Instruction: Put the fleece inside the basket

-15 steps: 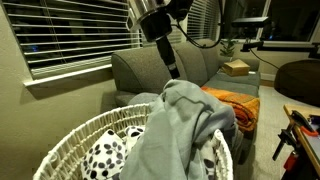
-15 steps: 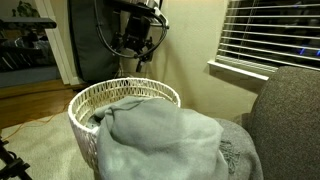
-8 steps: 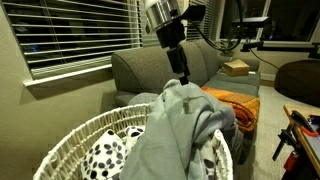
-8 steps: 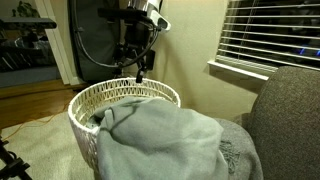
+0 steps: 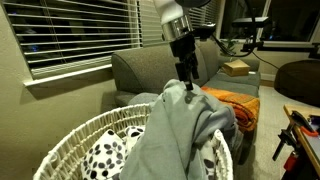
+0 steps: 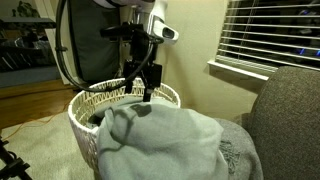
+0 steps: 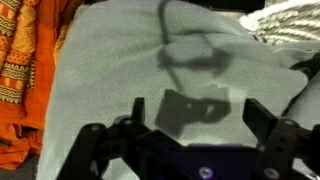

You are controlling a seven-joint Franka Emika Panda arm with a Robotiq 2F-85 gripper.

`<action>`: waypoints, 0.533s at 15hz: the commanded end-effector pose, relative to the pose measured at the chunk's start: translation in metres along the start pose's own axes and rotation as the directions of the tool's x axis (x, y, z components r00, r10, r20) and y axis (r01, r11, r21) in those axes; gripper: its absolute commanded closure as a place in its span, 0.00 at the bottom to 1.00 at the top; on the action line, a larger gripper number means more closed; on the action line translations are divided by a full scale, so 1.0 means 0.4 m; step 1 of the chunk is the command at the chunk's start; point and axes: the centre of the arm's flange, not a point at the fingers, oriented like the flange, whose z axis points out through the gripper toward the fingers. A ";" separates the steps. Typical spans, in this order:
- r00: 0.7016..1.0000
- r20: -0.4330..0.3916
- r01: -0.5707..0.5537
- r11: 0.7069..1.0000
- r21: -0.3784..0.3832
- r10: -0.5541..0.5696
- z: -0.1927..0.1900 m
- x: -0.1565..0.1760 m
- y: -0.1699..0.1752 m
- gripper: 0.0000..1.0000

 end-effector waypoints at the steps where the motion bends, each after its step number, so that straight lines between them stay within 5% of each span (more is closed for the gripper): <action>1: 0.993 -0.049 -0.105 0.994 -0.033 0.103 0.013 -0.060 0.058 0.00; 8: 0.976 -0.107 -0.196 0.980 -0.038 0.191 0.008 -0.048 0.124 0.00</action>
